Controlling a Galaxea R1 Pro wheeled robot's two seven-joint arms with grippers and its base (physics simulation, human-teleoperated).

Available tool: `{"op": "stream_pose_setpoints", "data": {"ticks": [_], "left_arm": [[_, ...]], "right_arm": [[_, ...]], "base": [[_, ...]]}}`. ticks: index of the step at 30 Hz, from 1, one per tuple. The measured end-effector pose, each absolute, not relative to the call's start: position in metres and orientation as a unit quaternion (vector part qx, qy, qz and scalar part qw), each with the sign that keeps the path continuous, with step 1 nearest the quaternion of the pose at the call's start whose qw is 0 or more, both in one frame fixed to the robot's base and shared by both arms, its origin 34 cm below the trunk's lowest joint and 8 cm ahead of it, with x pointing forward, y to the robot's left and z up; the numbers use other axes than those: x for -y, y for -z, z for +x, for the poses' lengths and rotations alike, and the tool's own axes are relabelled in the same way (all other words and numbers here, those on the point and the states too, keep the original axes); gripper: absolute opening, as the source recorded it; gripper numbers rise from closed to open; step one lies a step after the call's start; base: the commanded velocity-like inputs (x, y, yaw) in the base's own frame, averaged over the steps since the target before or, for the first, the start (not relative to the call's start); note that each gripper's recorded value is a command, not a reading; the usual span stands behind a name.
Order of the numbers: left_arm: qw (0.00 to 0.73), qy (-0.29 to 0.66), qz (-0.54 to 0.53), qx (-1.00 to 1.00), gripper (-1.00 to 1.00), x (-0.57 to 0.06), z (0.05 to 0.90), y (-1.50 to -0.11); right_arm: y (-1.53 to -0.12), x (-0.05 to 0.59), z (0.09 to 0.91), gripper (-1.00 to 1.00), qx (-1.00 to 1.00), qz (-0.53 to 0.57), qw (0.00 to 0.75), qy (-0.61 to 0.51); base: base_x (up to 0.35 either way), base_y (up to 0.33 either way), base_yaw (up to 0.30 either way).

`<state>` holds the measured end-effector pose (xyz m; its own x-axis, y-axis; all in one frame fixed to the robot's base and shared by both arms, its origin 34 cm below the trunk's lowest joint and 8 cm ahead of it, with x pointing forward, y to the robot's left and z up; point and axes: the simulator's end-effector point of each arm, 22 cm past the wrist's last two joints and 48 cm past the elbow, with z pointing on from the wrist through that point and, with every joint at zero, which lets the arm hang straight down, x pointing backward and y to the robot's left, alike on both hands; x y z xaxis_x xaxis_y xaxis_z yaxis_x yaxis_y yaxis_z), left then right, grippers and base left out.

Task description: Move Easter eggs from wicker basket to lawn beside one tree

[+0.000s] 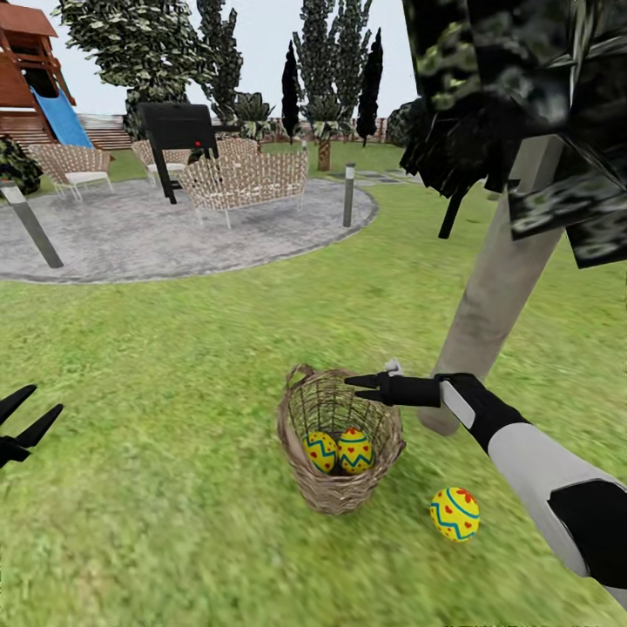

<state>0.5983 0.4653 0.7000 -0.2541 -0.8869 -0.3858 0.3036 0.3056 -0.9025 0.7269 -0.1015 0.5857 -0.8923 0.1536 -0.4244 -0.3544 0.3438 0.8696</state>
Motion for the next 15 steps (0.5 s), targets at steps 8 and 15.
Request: {"op": "stream_pose_setpoints", "data": {"ticks": [8,15], "left_arm": [[0.559,0.536,-0.248,-0.582,1.0,-0.465,0.597,-0.703],[0.559,0.536,-0.247,-0.582,1.0,-0.465,0.597,-0.704]], "right_arm": [[-0.556,0.118,0.741,1.0,-0.838,-0.044,0.232,-0.493],[-0.534,0.134,0.748,1.0,-0.869,-0.031,0.233,-0.436]], "base": [[0.0,0.283,-0.178],[0.0,0.076,-0.01]]}}
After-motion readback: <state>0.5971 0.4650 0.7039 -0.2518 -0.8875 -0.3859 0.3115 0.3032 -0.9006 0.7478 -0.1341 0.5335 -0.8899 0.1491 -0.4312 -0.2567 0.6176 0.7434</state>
